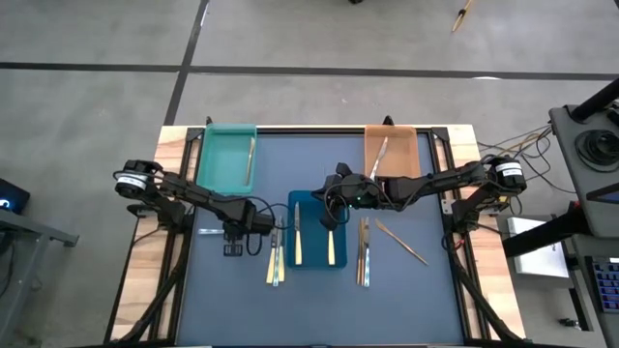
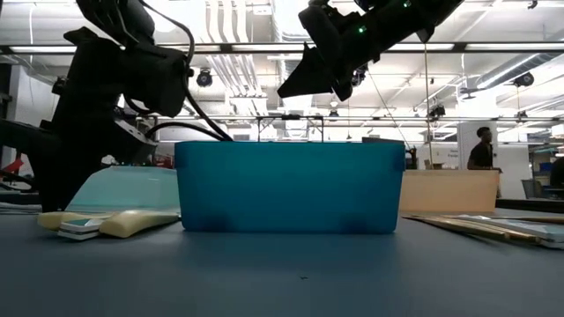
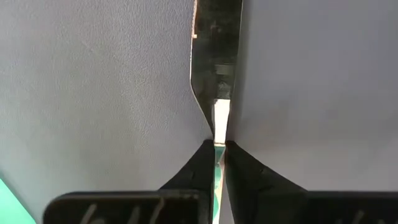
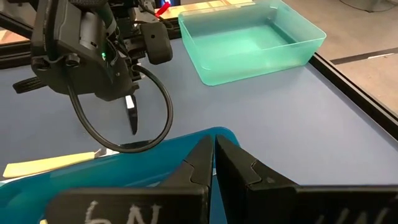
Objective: Sort silverware by color (type)
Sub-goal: Put the left blue and white knife into the orange bin
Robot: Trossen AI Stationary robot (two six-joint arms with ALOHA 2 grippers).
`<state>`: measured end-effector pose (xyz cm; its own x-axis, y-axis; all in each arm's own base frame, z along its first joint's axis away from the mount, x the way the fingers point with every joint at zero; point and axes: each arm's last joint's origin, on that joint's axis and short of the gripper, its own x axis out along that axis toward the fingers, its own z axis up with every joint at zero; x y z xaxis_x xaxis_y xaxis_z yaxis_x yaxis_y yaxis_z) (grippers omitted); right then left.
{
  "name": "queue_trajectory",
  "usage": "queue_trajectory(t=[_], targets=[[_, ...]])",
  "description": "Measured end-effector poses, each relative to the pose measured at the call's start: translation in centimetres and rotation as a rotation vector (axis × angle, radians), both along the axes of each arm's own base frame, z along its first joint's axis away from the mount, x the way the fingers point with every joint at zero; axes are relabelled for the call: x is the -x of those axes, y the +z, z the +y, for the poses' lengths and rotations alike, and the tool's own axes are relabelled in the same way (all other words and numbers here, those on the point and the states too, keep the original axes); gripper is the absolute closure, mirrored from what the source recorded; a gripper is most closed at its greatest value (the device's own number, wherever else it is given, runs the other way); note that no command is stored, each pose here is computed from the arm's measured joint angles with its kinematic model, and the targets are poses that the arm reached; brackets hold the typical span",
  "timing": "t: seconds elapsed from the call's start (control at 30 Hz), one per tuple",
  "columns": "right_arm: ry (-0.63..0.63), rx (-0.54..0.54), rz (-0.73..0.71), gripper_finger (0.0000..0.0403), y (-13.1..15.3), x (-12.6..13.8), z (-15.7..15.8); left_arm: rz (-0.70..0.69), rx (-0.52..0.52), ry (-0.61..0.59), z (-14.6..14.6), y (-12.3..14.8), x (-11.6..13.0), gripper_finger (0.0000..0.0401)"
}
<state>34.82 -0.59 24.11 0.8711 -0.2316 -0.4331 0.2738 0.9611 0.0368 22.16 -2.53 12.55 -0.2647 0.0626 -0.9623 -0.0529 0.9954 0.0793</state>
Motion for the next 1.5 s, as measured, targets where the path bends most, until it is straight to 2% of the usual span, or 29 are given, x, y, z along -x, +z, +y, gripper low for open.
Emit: queue_trajectory(t=[0.23, 0.3, 0.47, 0.7, 0.87, 1.03, 1.2, 1.33, 1.5], targets=[[0.000, 0.000, 0.000, 0.0394, 0.0, 0.0, 0.0, -0.026, -0.007, 0.012, 0.0, 0.7, 0.3, 0.0398], [0.000, 0.000, 0.000, 0.0394, 0.0, 0.0, 0.0, -0.038, -0.040, 0.013, 0.2, 1.2, 0.6, 0.0398], [0.000, 0.000, 0.000, 0.0394, 0.0, 0.0, 0.0, -0.138, -0.029, 0.053, 0.2, 3.2, 1.1, 0.0399], [0.000, 0.000, 0.000, 0.0394, 0.0, 0.0, 0.0, -0.326, -0.013, 0.093, 0.4, 6.6, 2.3, 0.0400], [0.039, 0.005, 0.005, 0.0394, 0.0, 0.0, 0.1, -0.587, 0.010, 0.066, 0.5, 9.6, 2.9, 0.0400], [0.111, 0.012, 0.007, 0.0394, 0.0, 0.0, 0.6, -0.977, 0.056, -0.028, 0.5, 13.2, 2.5, 0.0401], [0.126, 0.027, -0.035, 0.0394, 0.4, -0.2, 0.8, -1.307, 0.135, -0.216, 0.1, 16.0, 2.1, 0.0401], [0.171, 0.037, -0.081, 0.0394, 0.8, -0.4, 1.2, -1.489, 0.201, -0.393, -0.3, 17.4, 1.7, 0.0401], [0.300, 0.046, -0.172, 0.0394, 1.6, -0.7, 2.0, -1.577, 0.267, -0.507, -0.7, 17.8, 0.7, 0.0401]])
